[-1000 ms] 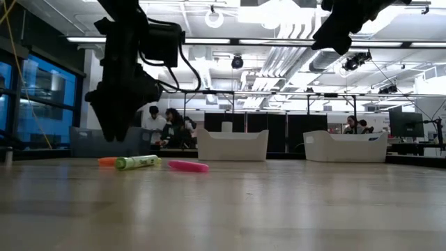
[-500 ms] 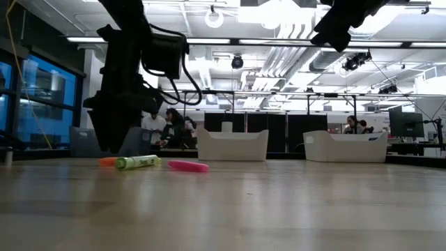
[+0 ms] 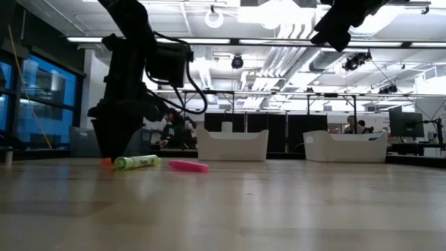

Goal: Pick & Place Markers
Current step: Put the orange pen into the black bin

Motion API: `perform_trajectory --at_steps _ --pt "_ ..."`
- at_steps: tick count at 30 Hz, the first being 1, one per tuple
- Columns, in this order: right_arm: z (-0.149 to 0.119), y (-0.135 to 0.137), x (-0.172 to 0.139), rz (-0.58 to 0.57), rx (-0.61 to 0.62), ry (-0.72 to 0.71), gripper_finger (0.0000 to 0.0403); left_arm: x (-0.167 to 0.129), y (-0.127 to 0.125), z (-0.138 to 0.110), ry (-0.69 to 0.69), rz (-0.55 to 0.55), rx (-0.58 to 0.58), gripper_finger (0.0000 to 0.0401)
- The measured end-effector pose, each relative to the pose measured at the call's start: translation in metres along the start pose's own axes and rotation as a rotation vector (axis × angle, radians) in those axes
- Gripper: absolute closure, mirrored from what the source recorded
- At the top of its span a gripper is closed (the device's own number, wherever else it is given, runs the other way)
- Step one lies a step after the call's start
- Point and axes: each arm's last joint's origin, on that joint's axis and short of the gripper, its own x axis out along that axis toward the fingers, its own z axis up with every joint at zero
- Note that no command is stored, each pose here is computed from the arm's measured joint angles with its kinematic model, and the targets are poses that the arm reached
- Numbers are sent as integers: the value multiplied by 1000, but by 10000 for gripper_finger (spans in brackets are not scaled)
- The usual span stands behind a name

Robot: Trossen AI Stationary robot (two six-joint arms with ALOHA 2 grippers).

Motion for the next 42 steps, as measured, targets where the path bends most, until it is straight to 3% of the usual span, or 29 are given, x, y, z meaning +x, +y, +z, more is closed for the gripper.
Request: perform_trajectory --at_steps 27,42 --pt "0 0 0 0 2 0 249 9 -3 3 40 -13 9 361" --pt "0 0 0 0 3 0 249 7 -2 2 27 -9 11 363"
